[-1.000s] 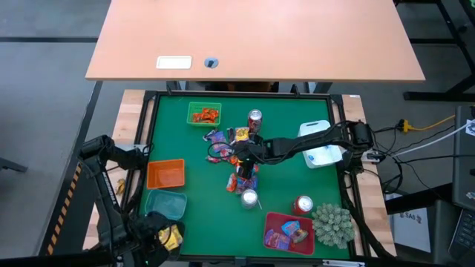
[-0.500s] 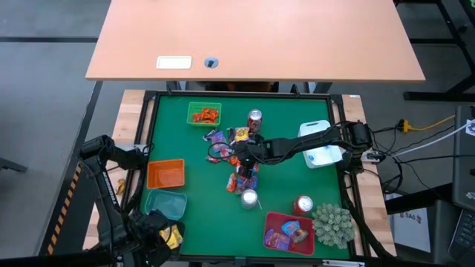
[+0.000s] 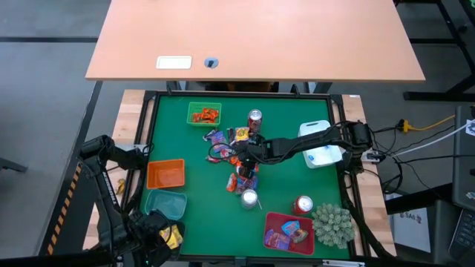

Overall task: Sort candy
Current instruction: Put the yellow candy into the black bin

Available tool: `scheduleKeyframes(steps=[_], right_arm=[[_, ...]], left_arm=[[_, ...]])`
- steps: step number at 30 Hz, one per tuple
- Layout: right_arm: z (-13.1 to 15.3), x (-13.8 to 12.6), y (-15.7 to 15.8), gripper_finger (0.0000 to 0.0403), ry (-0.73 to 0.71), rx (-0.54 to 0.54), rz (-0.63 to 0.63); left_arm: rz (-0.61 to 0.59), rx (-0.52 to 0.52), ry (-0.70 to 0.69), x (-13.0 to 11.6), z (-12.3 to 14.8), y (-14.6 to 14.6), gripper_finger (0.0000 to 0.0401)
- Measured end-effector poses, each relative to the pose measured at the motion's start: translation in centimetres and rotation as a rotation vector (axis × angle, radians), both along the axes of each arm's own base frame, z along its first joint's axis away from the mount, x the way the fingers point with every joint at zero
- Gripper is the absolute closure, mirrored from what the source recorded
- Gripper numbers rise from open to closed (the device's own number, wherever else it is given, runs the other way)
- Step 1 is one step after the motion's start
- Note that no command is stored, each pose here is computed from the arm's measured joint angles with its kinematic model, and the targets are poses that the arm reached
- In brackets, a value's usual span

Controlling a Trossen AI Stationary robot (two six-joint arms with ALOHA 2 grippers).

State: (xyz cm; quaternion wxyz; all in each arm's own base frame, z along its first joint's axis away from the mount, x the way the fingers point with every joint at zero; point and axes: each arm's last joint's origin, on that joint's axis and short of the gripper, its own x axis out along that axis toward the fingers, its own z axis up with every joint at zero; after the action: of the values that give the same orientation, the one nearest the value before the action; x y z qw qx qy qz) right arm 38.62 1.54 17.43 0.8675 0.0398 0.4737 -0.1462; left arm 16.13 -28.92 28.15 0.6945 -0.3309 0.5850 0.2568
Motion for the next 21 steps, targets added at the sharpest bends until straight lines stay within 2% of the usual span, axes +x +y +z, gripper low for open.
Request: scheduleKeyframes(steps=[7,15,18,21], right_arm=[[-0.2,0.1,0.0,0.0247,0.004,0.003,0.002],[-1.9,0.3,0.0,0.0250,0.052,0.000,0.002],[-2.3,0.4,0.0,0.0268,0.062,-0.002,0.006],[-2.3,0.3,0.0,0.0308,0.074,-0.004,0.009]], left_arm=[[0.001,0.000,0.000,0.0,0.0,0.0,0.0235],[0.001,0.003,-0.004,0.0,0.0,0.0,0.0235],[0.003,0.011,-0.018,0.1,0.0,0.0,0.0235],[0.004,0.029,-0.047,0.2,0.0,0.1,0.0235]])
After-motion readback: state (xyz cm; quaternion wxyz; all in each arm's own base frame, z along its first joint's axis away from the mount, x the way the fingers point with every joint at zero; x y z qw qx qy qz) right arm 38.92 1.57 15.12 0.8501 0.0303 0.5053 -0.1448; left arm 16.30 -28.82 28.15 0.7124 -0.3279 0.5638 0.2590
